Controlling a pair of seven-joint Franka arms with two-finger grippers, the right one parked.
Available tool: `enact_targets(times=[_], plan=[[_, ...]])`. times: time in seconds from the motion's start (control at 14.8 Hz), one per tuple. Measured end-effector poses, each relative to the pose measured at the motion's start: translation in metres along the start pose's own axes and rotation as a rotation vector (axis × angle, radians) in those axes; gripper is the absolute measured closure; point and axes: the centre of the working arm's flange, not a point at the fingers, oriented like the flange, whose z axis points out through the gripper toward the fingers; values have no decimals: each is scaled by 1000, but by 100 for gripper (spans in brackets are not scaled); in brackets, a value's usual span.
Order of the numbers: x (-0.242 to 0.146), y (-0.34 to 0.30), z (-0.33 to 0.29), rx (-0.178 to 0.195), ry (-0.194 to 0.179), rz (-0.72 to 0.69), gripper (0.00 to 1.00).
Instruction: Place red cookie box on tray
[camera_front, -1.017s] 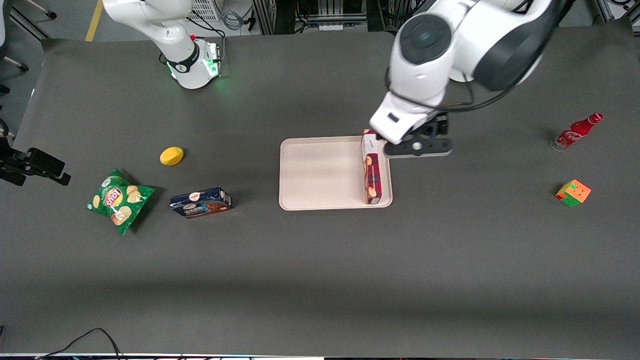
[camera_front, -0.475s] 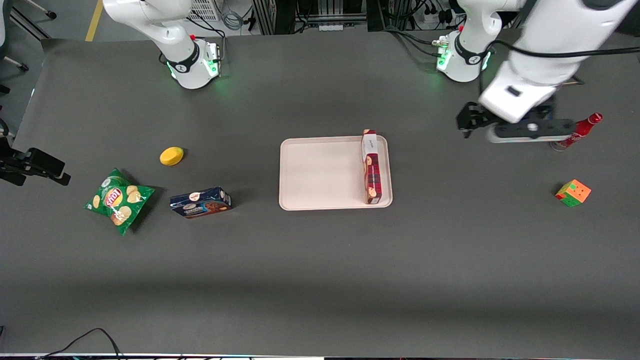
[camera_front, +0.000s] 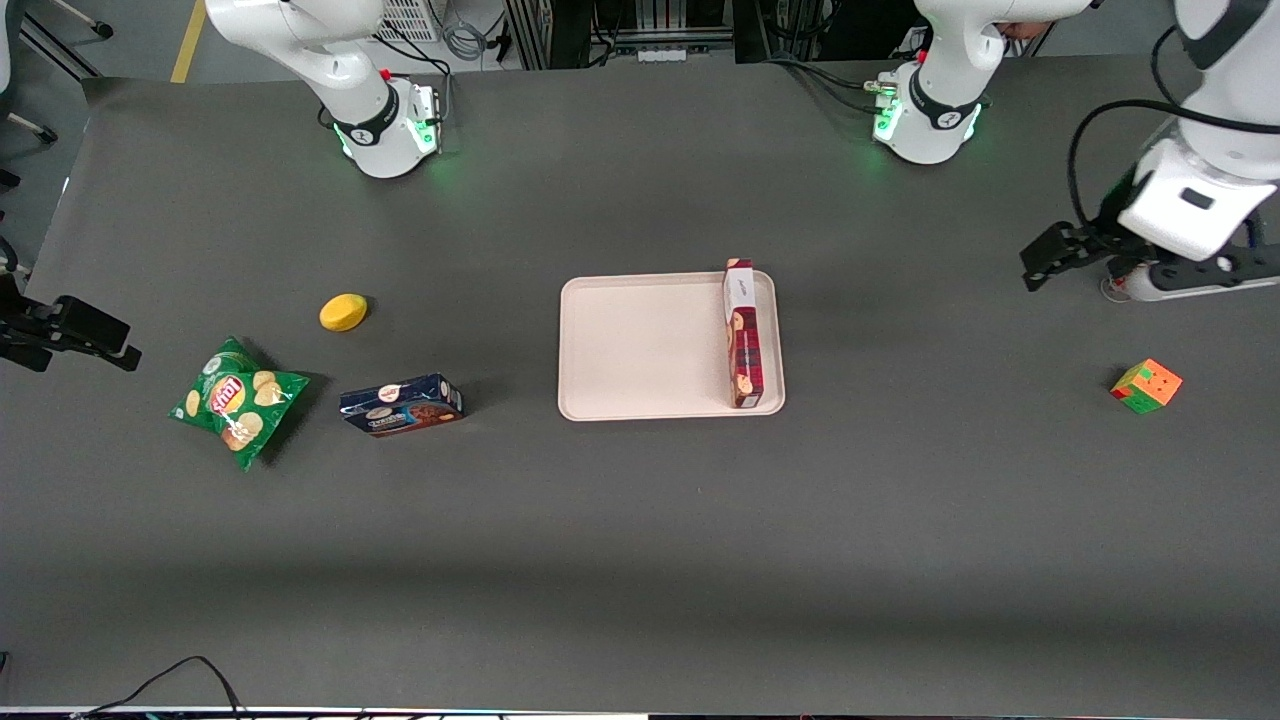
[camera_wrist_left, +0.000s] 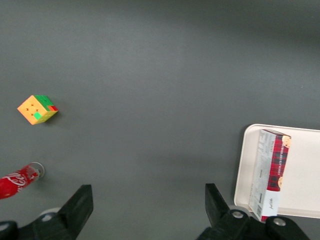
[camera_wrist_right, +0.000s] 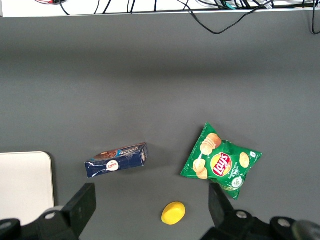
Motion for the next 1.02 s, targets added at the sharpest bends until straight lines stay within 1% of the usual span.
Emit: enact_targets(times=[0.34,0.68,0.88,1.02], plan=[[9,-5,6,-4,-2,20,0],[19,-12,6,-8,5,21,0],[24,-17,5,-9,7,84,0],[26,-17,7,-9,5,93,0]])
